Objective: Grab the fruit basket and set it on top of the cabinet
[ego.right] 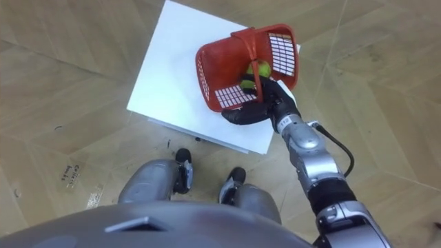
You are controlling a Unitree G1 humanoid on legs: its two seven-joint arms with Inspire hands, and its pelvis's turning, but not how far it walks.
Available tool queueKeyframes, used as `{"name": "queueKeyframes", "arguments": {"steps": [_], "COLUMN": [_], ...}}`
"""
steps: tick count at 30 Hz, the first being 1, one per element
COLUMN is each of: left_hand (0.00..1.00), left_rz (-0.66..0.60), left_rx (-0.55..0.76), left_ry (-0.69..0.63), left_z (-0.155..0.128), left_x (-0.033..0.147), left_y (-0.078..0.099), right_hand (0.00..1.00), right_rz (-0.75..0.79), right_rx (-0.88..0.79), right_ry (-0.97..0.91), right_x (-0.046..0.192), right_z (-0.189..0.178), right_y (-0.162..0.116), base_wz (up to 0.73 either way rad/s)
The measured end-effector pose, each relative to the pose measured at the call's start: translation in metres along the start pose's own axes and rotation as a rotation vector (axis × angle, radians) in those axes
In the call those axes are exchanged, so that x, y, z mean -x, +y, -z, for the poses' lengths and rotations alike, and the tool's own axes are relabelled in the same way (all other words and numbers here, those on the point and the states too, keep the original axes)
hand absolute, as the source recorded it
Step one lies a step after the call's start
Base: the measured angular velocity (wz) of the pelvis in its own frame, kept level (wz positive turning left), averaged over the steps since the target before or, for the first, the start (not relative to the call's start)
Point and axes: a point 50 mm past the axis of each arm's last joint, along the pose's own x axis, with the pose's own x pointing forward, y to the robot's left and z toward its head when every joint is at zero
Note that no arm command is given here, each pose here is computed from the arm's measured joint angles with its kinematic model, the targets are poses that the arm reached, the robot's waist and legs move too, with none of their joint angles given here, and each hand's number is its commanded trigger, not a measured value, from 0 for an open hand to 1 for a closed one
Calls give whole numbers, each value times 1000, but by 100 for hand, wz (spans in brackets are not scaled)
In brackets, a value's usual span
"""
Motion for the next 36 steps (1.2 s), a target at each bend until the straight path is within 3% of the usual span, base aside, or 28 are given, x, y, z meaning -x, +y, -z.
{"name": "queueKeyframes", "arguments": {"steps": [24, 36], "left_hand": [0, 0], "left_rz": [-3, 17], "left_rx": [13, 20], "left_ry": [-44, -43], "left_z": [-10, -11], "left_x": [0, 0], "left_y": [1, -7], "right_hand": [0, 0], "right_rz": [-34, -40], "right_rx": [-2, -12], "right_ry": [-114, -175], "right_x": [11, 11], "right_z": [-16, -29], "right_y": [19, 26], "base_wz": [-2, -8]}}
